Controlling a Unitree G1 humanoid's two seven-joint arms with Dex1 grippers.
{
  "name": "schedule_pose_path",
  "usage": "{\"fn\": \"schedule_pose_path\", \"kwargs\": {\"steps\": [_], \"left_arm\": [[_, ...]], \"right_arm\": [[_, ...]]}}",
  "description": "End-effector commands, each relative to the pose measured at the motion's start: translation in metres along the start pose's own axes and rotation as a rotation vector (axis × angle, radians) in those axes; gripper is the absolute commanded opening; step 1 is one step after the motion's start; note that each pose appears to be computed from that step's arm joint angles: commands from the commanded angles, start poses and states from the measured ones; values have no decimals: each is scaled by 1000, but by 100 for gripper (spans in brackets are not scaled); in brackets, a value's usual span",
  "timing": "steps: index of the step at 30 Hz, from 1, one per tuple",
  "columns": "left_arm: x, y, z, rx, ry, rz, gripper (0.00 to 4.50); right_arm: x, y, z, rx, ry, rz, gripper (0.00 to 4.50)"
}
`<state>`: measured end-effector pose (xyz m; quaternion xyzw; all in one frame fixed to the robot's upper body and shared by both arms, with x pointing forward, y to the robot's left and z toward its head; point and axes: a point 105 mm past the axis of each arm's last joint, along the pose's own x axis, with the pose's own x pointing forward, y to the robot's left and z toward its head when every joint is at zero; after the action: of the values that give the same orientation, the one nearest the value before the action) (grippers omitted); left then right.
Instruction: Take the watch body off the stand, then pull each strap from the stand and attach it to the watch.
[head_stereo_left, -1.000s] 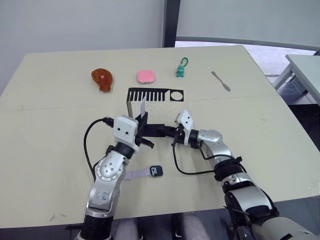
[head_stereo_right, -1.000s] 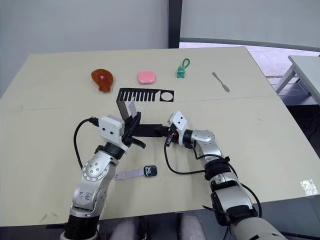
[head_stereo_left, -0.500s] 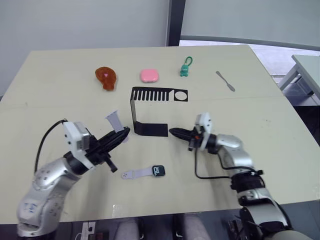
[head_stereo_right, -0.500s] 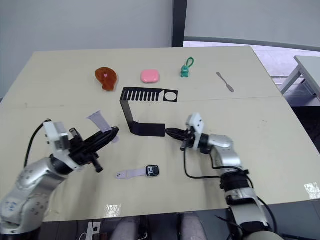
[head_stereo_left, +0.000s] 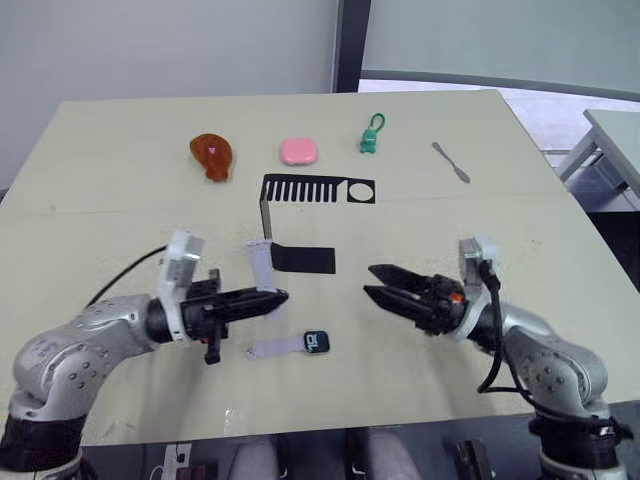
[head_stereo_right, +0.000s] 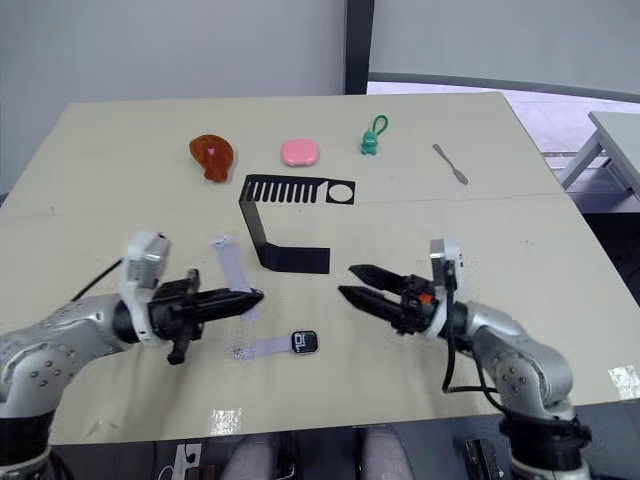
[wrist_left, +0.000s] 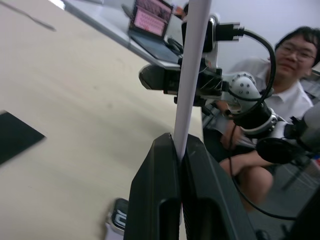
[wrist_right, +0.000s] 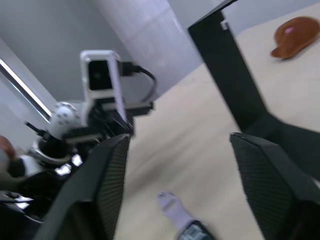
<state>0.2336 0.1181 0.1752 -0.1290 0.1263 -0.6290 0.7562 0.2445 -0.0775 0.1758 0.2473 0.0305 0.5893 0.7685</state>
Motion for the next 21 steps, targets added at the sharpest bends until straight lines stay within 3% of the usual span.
{"fn": "schedule_pose_path", "kwargs": {"steps": [1,9,18,21], "left_arm": [[9,-6,4,-25,-1,-60,0],[19,-12,3,-122,34,-140,0],[29,-16,-1,-142,34,-154,0],[31,-17,1,-151,24,-164,0]], "right_arm": [[15,20,5,62,-46,58,442],[37,32,3,191,-90,117,442],[51,30,1,210,-86,120,442],[54,31,-1,202,-68,136,357]]}}
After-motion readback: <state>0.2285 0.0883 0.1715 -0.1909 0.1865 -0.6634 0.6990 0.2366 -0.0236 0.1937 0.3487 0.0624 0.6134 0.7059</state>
